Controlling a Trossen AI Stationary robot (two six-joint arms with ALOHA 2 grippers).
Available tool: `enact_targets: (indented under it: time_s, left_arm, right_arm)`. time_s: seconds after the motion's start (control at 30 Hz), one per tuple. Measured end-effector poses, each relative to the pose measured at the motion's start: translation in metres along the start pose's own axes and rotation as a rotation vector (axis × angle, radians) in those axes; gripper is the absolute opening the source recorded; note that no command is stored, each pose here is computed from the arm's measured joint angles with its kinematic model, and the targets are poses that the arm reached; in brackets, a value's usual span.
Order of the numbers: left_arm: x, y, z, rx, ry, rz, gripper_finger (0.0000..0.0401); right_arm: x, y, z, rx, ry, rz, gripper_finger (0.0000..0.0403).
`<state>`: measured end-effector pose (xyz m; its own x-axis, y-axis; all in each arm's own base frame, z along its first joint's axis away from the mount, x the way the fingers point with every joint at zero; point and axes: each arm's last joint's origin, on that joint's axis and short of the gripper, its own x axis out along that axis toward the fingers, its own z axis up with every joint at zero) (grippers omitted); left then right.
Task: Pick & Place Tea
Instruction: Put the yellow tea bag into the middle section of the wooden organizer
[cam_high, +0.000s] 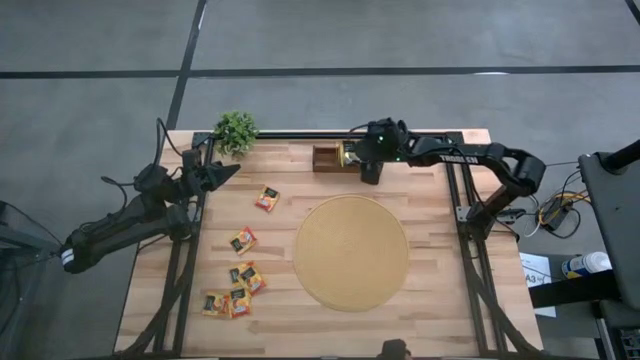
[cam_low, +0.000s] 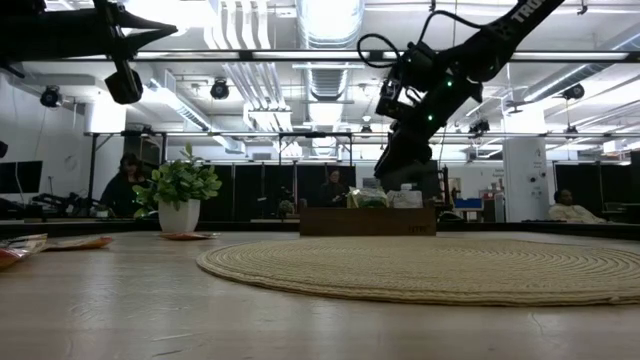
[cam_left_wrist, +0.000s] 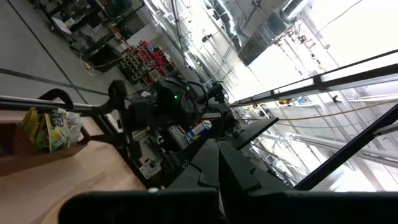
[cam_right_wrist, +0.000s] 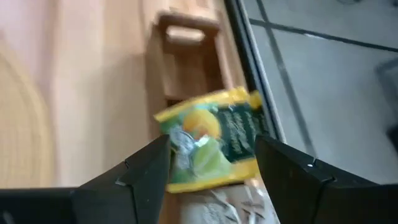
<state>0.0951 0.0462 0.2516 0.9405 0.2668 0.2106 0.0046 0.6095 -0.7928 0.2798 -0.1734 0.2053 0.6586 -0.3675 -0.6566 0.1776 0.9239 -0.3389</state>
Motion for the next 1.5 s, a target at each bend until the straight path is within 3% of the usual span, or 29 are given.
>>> enact_targets:
  time_s: [0.3, 0.53, 1.1, 1.5]
  left_arm:
    - [0.000, 0.000, 0.000, 0.006, -0.002, -0.002, 0.0000]
    - [0.000, -0.001, 0.001, 0.007, -0.006, -0.007, 0.0000]
    - [0.000, -0.003, 0.002, 0.035, -0.020, -0.029, 0.0000]
    - [0.000, -0.003, 0.002, 0.070, -0.034, -0.019, 0.0000]
  right_arm:
    - [0.022, 0.006, -0.010, -0.092, 0.074, -0.013, 0.0234]
    - [0.045, -0.002, -0.010, -0.104, 0.147, -0.165, 0.0230]
    - [0.077, -0.008, 0.005, -0.105, 0.297, -0.005, 0.0226]
    - [0.061, -0.014, 0.017, -0.070, 0.439, 0.042, 0.0226]
